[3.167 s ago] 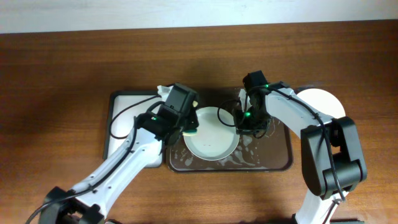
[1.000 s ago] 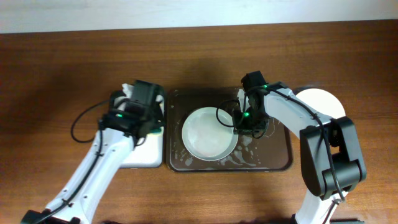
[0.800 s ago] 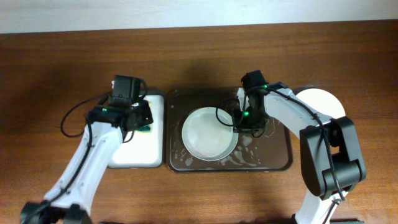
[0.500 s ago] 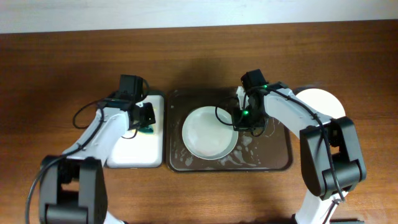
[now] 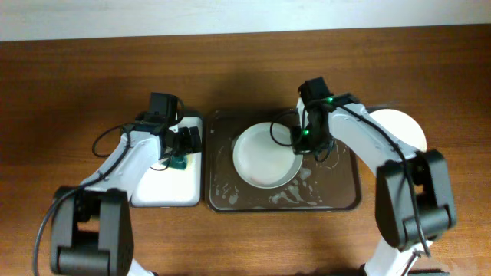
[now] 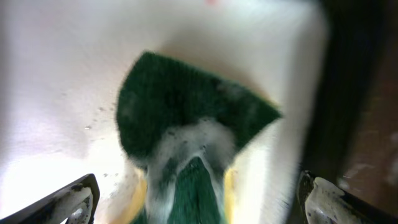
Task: Clean dirty plates on tray and stack at the side
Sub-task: 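Return the sponge with the left gripper to the white tray, then lift the plate with the right gripper and stack it on the right pile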
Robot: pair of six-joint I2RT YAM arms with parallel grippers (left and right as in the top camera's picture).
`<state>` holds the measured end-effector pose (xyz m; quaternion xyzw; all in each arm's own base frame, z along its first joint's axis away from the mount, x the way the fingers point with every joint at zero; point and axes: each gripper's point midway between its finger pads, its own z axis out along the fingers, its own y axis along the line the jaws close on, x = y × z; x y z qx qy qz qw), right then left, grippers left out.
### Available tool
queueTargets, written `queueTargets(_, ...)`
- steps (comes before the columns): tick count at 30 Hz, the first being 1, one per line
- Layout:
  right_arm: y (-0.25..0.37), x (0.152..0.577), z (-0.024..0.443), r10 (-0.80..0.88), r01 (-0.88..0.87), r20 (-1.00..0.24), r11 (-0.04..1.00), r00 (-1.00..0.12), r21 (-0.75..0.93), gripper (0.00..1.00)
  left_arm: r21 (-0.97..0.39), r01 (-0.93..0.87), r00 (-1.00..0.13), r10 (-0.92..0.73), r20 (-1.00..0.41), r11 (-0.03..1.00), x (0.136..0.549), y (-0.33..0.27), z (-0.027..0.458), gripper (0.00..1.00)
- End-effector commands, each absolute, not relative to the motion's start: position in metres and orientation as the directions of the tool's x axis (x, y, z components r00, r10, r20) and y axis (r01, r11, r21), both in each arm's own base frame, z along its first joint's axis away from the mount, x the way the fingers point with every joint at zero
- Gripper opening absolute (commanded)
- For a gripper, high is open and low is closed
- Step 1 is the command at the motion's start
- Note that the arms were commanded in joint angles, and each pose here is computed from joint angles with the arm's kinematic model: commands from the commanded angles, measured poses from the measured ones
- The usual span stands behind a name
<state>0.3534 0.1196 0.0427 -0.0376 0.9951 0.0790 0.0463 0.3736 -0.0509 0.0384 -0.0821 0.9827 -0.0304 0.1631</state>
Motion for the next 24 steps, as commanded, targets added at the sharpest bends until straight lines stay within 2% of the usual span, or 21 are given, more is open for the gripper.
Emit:
queueTargets(1, 0.09, 0.377, 0.107, -0.06, -0.063, -0.3, 0.998, -0.952, 0.003, 0.04, -0.121, -0.135, -0.899, -0.173, -0.403, 0.983, 0.374, -0.051, 0.08, 0.99)
queueTargets(8, 0.045, 0.369, 0.175, -0.054, 0.042, -0.463, 0.98, -0.885, -0.195, 0.04, -0.114, -0.138, -0.909, -0.171, -0.38, 0.984, 0.365, -0.05, 0.082, 0.99)
queueTargets(14, 0.001, 0.359, 0.211, -0.096, 0.172, -0.518, 0.88, -0.85, -0.444, 0.04, -0.114, -0.138, -0.909, -0.171, -0.379, 0.984, 0.365, -0.05, 0.082, 0.99)
queueTargets(20, 0.03, 0.357, 0.226, -0.225, 0.132, -0.538, 0.829, -0.812, -0.544, 0.04, -0.113, -0.138, -0.91, -0.171, -0.377, 0.984, 0.364, -0.049, 0.082, 1.0)
queueTargets(24, 0.061, 0.352, 0.25, -0.359, 0.135, -0.569, 0.749, -0.74, -0.649, 0.04, -0.113, -0.138, -0.91, -0.171, -0.377, 0.984, 0.364, -0.049, 0.082, 0.99)
